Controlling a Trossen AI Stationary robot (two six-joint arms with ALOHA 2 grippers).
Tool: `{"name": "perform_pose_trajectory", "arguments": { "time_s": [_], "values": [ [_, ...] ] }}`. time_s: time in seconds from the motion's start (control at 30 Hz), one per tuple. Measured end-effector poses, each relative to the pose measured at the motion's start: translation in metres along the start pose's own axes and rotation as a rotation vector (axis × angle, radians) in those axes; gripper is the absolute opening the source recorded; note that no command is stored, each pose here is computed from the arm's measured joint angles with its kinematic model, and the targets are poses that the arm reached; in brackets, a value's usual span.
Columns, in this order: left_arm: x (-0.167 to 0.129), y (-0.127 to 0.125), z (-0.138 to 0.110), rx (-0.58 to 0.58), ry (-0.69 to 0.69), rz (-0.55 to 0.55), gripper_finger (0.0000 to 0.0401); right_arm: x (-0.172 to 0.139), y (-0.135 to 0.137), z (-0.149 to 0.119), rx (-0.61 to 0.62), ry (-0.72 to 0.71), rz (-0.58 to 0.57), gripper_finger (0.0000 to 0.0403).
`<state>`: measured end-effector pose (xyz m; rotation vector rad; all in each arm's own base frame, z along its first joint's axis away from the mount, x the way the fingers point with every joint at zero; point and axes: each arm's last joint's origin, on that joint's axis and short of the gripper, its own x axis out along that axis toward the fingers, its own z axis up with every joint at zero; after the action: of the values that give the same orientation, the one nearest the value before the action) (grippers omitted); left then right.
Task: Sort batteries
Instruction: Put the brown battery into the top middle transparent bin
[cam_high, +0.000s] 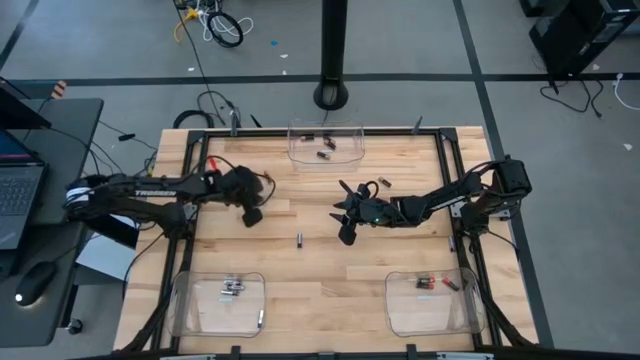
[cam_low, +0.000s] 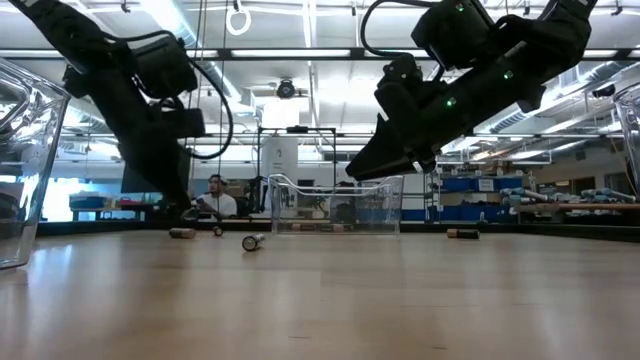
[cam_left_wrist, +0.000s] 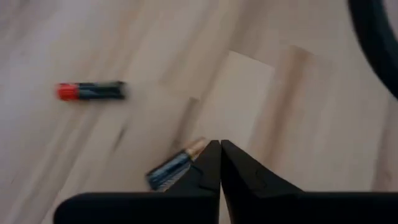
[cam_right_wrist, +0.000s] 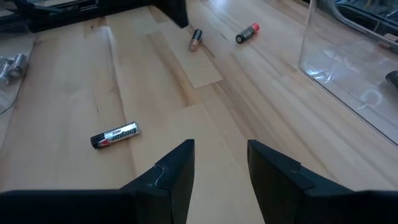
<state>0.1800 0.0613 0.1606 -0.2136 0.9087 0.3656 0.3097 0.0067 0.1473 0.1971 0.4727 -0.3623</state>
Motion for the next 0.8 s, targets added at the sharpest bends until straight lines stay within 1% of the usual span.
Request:
{"name": "perform_pose_trajectory", "arguments": {
  "time_s": [0.1, 0.27, 0.33, 0.43, 0.53, 0.63, 0.8],
  "values": [
    [0.004, -0.004, -0.002, 0.1, 0.029, -0.026, 0.0043, 0.0, 0.0, 0.0, 0.0, 0.0, 0.0, 0.0158],
    [0.013, -0.01, -0.005, 0.15, 0.072, -0.038, 0.0113, 0.0, 0.0, 0.0, 0.001, 0.0, 0.0, 0.0158],
    [0.016, -0.011, -0.007, 0.184, 0.094, -0.009, 0.0145, 0.0, 0.0, 0.0, 0.001, 0.0, 0.0, 0.0158],
    [0.018, -0.011, -0.005, 0.232, 0.072, 0.064, 0.019, 0.0, 0.0, 0.0, 0.0, 0.0, 0.0, 0.0158],
    [0.018, -0.01, -0.004, 0.283, 0.062, 0.123, 0.0225, 0.0, 0.0, 0.0, 0.0, 0.0, 0.0, 0.0158],
    [0.018, -0.009, -0.004, 0.305, 0.064, 0.147, 0.0245, 0.0, 0.0, 0.0, 0.0, 0.0, 0.0, 0.0158],
    [0.023, -0.009, -0.007, 0.311, 0.103, 0.148, 0.0245, 0.0, 0.0, 0.0, 0.0, -0.001, 0.0, 0.0158]
  ]
}}
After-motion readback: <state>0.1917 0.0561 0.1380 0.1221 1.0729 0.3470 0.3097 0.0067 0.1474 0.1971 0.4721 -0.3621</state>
